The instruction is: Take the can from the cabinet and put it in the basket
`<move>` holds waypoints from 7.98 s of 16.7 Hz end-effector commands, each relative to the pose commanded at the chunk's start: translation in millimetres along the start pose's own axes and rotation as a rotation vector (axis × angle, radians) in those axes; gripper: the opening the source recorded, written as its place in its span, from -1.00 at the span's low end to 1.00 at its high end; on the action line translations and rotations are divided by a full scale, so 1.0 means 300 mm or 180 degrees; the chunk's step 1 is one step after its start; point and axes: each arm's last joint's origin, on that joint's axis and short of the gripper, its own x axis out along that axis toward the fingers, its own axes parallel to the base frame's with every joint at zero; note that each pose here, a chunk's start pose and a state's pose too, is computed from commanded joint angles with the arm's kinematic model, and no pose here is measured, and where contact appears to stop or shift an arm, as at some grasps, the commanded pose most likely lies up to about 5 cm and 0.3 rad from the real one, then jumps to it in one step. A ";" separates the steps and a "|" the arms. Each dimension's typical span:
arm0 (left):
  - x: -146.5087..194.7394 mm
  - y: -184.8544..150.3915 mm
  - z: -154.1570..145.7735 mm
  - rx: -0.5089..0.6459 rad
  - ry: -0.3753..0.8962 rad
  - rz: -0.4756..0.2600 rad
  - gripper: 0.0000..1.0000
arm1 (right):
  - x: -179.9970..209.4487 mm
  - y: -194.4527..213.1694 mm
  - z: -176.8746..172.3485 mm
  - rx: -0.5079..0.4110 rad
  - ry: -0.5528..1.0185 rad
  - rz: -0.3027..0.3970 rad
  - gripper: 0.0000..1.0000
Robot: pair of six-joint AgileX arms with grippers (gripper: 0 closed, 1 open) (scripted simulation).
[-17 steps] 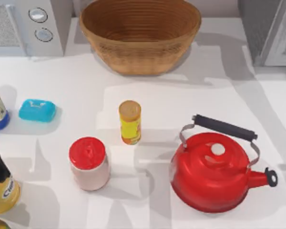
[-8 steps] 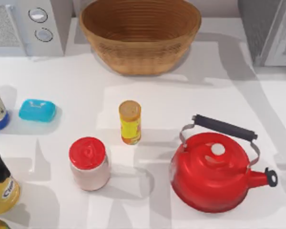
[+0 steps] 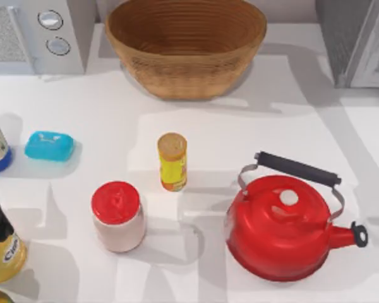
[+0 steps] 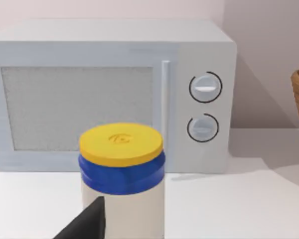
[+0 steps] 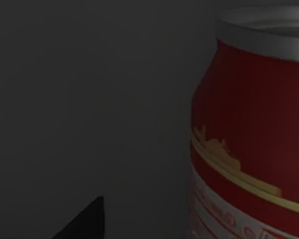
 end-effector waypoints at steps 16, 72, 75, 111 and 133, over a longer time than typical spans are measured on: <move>0.000 0.000 0.000 0.0000 0.0000 0.0000 1.00 | 0.000 0.000 0.000 0.0000 0.0000 0.0000 -1.00; 0.000 0.000 0.000 0.0000 0.0000 0.0000 1.00 | -0.934 -0.361 -1.148 0.0006 0.0036 0.0023 -1.00; 0.000 0.000 0.000 0.0000 0.0000 0.0000 1.00 | -0.932 -0.360 -1.158 0.0012 0.0087 0.0035 -1.00; 0.000 0.000 0.000 0.0000 0.0000 0.0000 1.00 | 0.126 0.762 -0.937 -0.0001 0.0077 0.0032 -1.00; 0.000 0.000 0.000 0.0000 0.0000 0.0000 1.00 | 0.197 0.770 -0.954 0.0024 0.0038 0.0035 0.66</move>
